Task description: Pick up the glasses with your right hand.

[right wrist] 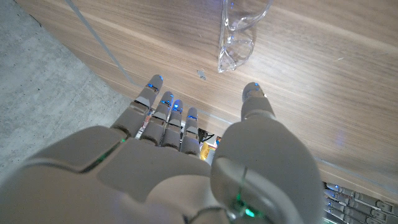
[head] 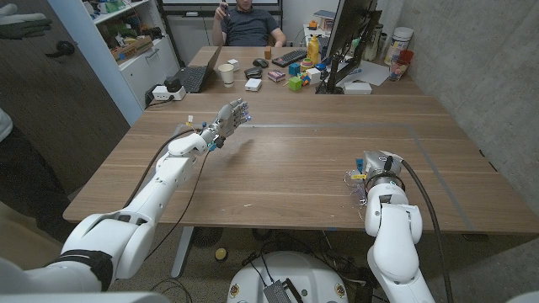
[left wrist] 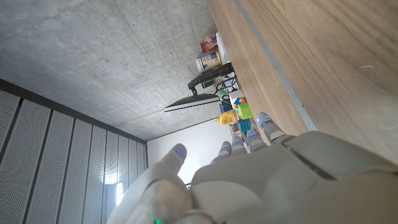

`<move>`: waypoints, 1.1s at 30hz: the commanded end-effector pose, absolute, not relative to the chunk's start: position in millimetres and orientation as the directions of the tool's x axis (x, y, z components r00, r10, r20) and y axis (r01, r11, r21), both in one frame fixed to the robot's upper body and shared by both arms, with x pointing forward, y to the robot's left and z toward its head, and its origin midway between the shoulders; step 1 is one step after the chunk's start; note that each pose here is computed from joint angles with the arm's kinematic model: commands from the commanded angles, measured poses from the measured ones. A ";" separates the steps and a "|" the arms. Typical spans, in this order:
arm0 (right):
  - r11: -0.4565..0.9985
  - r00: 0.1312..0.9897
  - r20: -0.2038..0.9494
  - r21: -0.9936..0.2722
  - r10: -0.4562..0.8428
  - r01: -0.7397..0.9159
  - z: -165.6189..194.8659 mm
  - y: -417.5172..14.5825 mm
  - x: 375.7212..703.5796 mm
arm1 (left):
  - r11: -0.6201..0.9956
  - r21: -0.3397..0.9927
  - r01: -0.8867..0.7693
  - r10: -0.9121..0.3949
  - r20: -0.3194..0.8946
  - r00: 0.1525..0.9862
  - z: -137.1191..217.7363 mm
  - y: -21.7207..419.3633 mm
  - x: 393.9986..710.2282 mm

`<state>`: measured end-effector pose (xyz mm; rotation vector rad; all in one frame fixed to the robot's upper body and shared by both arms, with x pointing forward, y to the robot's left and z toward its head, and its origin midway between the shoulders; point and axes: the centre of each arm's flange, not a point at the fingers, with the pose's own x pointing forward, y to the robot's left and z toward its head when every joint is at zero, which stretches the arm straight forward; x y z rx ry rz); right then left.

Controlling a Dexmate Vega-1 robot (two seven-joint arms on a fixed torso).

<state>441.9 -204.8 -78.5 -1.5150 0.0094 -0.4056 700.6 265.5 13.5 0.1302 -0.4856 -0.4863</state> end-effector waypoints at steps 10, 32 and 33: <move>0.018 0.946 0.124 -0.991 -0.300 0.136 -87.2 -204.7 450.7 | 0.876 0.236 0.421 -0.483 0.416 0.771 12.0 267.1 697.7; 0.026 0.943 0.010 -0.999 -0.333 0.019 -91.9 -206.1 456.6 | 0.872 0.244 0.425 -0.490 0.415 0.766 12.1 266.3 695.1; 0.027 0.943 0.007 -0.999 -0.332 0.017 -92.1 -206.1 456.8 | 0.871 0.244 0.426 -0.490 0.415 0.766 12.1 266.2 694.9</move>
